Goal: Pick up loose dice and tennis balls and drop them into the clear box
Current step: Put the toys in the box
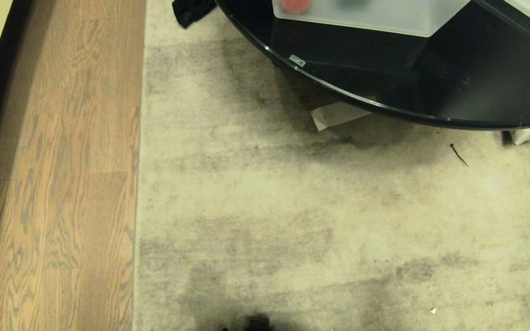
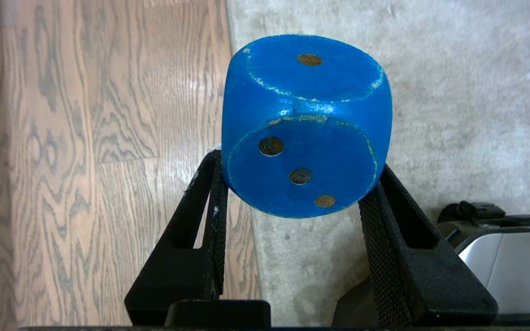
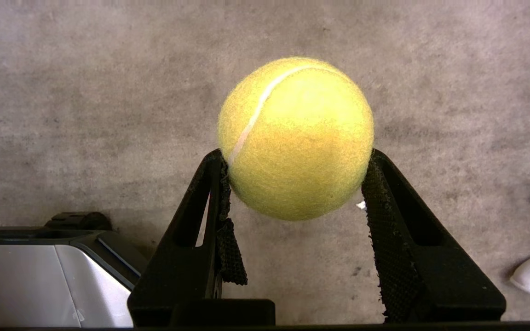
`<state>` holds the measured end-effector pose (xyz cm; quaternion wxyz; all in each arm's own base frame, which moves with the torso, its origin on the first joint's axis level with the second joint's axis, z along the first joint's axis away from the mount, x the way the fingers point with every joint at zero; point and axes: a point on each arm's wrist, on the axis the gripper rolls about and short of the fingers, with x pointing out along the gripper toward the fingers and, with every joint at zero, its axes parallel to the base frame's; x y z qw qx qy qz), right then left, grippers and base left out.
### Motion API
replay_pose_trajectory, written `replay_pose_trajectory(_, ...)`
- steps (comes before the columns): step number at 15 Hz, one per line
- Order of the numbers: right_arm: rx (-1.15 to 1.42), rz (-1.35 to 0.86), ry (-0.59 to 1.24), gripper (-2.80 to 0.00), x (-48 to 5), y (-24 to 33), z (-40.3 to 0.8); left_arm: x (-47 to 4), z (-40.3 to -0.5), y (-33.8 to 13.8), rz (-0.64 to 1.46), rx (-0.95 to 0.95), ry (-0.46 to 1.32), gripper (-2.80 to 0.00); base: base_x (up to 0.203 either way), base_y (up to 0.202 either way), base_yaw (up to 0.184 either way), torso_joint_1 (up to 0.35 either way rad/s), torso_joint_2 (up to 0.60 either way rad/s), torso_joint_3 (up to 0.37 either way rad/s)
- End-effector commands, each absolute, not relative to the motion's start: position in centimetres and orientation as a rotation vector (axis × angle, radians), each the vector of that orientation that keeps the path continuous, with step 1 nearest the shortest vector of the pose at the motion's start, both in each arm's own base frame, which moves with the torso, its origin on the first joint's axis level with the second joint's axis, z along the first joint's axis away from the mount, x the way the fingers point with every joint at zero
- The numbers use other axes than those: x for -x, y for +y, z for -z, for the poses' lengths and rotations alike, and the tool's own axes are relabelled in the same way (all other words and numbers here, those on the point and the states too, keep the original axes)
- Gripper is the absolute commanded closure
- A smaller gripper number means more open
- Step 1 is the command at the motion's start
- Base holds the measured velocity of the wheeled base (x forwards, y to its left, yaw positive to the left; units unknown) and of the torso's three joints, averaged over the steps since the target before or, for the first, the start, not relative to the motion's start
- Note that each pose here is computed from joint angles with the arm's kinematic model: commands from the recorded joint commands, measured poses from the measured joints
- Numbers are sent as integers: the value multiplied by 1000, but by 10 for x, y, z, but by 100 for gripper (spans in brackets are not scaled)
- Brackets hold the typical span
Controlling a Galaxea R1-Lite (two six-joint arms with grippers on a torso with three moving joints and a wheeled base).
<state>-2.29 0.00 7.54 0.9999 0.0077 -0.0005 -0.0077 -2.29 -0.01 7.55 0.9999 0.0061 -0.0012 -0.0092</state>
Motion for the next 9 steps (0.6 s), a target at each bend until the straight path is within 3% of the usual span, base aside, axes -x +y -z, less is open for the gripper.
replay_pose_trajectory(1,-15,15,0,0,23,0,-75,23,-75,0,18,-12,0,0,0,0,0,7,-2,193)
replay_pose_trajectory(9,-15,15,0,0,23,0,-75,23,-75,0,18,-9,0,0,0,0,0,3,3,195)
